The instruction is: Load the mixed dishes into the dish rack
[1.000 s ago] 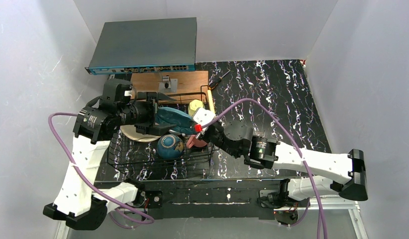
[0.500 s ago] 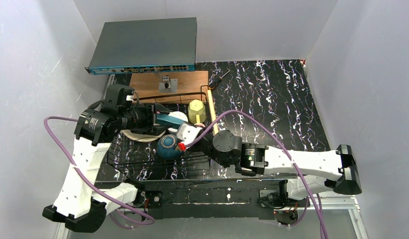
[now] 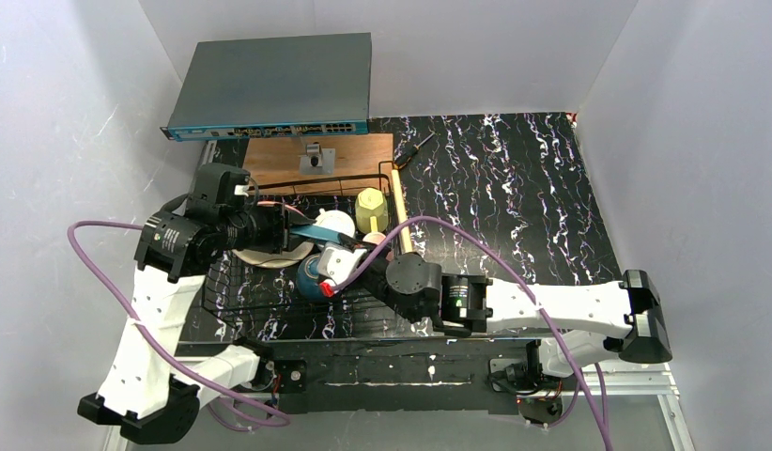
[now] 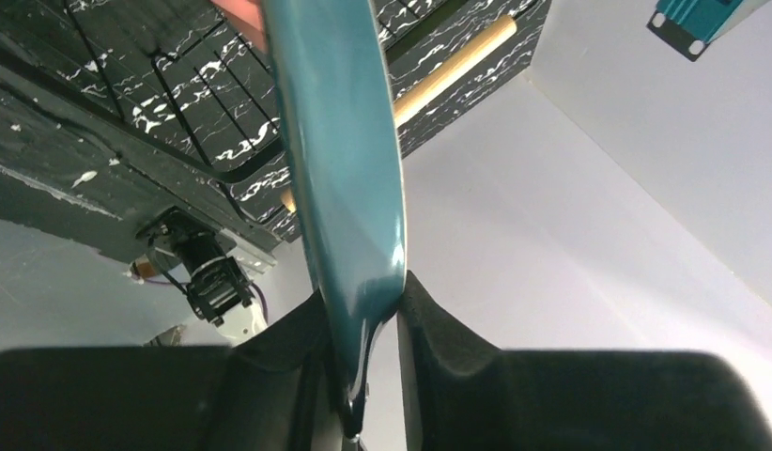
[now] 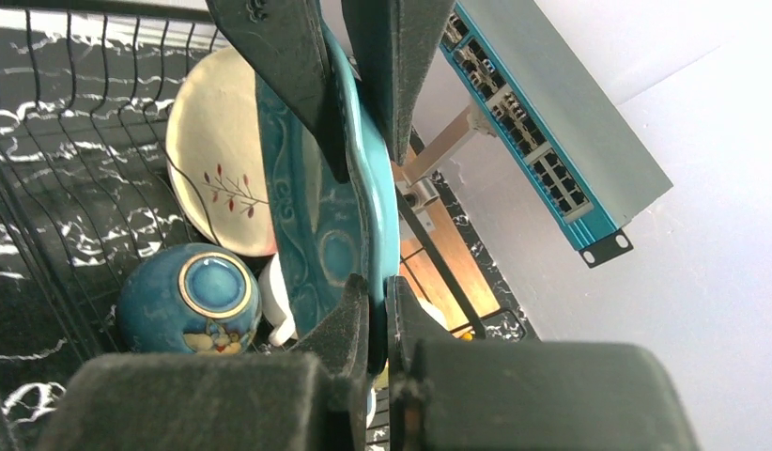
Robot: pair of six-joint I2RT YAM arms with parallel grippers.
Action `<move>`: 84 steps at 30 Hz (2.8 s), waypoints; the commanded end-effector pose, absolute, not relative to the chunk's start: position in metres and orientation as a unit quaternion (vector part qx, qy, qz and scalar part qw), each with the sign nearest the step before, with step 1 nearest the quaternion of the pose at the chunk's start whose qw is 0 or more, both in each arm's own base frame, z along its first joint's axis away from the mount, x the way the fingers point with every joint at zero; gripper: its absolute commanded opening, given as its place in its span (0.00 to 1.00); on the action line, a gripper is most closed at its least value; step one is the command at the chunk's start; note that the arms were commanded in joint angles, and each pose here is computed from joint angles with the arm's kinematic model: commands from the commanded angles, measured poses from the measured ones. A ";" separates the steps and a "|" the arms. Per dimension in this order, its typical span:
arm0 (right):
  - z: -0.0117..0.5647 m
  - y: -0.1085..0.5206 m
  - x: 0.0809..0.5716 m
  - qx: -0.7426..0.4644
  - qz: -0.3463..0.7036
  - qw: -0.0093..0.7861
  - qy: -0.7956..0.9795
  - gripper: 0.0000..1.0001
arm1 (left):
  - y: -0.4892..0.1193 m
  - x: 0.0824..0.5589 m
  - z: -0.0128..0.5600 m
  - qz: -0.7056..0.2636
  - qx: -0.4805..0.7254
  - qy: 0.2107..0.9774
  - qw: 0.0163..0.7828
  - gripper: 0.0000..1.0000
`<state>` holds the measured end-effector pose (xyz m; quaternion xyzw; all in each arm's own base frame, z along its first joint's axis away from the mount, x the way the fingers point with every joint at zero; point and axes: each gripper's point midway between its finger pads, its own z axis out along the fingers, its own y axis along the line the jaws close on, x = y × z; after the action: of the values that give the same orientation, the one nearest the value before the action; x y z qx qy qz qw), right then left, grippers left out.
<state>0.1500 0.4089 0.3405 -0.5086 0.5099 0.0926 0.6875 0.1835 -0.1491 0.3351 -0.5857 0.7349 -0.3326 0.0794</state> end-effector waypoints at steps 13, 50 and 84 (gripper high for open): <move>0.459 0.388 0.154 -0.344 0.169 0.780 0.494 0.74 | -0.101 0.179 0.338 -0.243 -0.542 0.778 0.207 0.00; 0.214 0.152 0.204 -0.064 0.117 0.619 0.774 0.98 | -0.056 0.244 0.268 -0.230 -0.679 0.673 0.183 0.00; 0.176 0.129 0.204 -0.038 0.106 0.596 0.795 0.98 | -0.017 0.276 0.216 -0.225 -0.710 0.636 0.201 0.00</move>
<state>0.2010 0.1271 0.1711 -0.0538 0.7994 0.0962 0.5906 0.2610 -0.0219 0.1971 -0.7222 0.6459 -0.1916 0.1565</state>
